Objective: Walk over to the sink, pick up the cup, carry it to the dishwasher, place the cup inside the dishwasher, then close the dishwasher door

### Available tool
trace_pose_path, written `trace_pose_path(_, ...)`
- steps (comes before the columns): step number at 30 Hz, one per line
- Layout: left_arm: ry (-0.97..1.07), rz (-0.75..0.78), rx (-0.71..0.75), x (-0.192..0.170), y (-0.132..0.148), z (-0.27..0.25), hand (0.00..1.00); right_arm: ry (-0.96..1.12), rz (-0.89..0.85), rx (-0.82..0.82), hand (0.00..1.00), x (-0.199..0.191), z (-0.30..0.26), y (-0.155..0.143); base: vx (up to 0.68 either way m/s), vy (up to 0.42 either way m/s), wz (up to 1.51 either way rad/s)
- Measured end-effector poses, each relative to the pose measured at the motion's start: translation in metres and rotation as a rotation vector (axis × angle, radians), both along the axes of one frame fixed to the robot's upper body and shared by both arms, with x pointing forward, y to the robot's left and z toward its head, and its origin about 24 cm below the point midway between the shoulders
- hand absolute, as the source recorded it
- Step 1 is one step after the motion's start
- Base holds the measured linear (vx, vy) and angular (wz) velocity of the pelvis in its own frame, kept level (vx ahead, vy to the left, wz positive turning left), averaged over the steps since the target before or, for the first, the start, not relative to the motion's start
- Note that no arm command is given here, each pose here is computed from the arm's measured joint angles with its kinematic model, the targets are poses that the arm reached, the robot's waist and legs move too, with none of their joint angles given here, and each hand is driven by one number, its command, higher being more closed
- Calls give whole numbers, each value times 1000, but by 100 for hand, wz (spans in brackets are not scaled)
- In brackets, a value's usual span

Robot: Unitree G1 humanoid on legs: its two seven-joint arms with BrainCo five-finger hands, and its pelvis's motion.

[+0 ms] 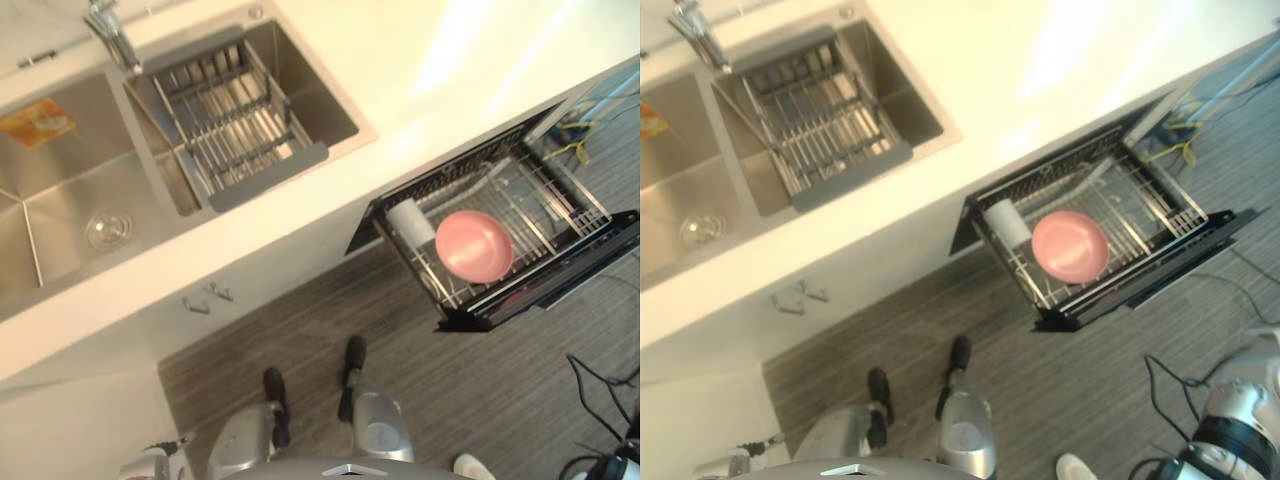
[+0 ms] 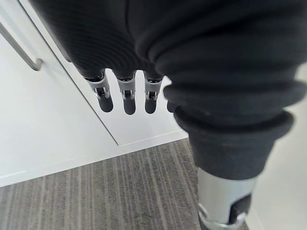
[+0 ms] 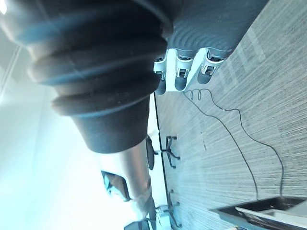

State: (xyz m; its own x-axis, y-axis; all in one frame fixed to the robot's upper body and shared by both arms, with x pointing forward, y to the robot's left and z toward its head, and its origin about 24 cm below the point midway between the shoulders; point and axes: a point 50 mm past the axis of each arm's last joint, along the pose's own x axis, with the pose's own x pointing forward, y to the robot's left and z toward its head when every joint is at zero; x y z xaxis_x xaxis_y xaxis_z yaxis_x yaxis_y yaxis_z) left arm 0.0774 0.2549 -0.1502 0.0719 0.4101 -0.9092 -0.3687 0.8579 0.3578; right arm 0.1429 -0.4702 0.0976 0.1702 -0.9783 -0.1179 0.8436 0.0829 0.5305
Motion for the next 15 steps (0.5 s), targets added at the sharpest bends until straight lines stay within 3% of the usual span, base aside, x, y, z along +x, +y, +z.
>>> trace_pose_path(5, 21, 48, -45, -9, -7, -5, 0, -207, -5, 176, 0, -20, -45, 11, 24, -29, 8)
trace_pose_path(8, 26, 72, -84, -12, -18, -9, 0, -315, 55, 272, 0, -12, -69, 27, 8, -28, 29)
trace_pose_path(15, 65, 91, -126, -26, -35, -15, 0, -324, 247, 306, 0, 22, -80, 61, 9, -25, 20)
